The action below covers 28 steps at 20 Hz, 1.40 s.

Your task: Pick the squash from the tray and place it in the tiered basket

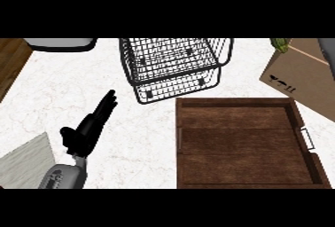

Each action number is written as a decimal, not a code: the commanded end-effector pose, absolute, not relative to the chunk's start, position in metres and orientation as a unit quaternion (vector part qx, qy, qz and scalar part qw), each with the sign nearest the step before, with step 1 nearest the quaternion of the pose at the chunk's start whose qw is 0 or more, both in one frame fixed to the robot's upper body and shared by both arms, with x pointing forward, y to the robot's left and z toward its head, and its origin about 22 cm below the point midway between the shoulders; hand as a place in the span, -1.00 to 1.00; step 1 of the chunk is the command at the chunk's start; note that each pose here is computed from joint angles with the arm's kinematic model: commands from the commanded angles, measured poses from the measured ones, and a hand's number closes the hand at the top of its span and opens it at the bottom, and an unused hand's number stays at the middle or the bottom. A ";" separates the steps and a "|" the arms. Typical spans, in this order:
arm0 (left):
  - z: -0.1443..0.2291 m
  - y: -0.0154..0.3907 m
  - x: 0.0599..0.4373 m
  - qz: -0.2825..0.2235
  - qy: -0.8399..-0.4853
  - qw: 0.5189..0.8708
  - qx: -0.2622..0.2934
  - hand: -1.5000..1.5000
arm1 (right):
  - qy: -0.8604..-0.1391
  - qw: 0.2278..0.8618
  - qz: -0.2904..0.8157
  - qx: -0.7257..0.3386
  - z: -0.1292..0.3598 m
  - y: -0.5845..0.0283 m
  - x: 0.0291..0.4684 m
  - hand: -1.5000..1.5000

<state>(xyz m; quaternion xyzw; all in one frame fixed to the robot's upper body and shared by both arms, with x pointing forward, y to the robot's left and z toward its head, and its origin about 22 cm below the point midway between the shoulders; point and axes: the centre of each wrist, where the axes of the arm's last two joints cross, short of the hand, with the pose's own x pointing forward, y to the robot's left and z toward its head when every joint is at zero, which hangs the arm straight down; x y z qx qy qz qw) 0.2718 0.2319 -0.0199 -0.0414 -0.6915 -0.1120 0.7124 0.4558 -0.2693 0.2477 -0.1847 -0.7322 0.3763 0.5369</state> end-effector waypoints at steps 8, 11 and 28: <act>-0.028 0.229 0.276 -0.112 -0.692 0.713 -0.038 0.00 | -0.722 0.559 0.377 -0.153 0.282 -0.153 0.473 1.00; -0.022 0.237 0.279 -0.118 -0.693 0.710 -0.044 0.00 | -0.705 0.556 0.410 -0.159 0.286 -0.123 0.473 1.00; -0.011 0.218 0.281 -0.131 -0.695 0.705 -0.050 0.00 | -0.689 0.582 0.423 -0.088 0.250 -0.027 0.460 1.00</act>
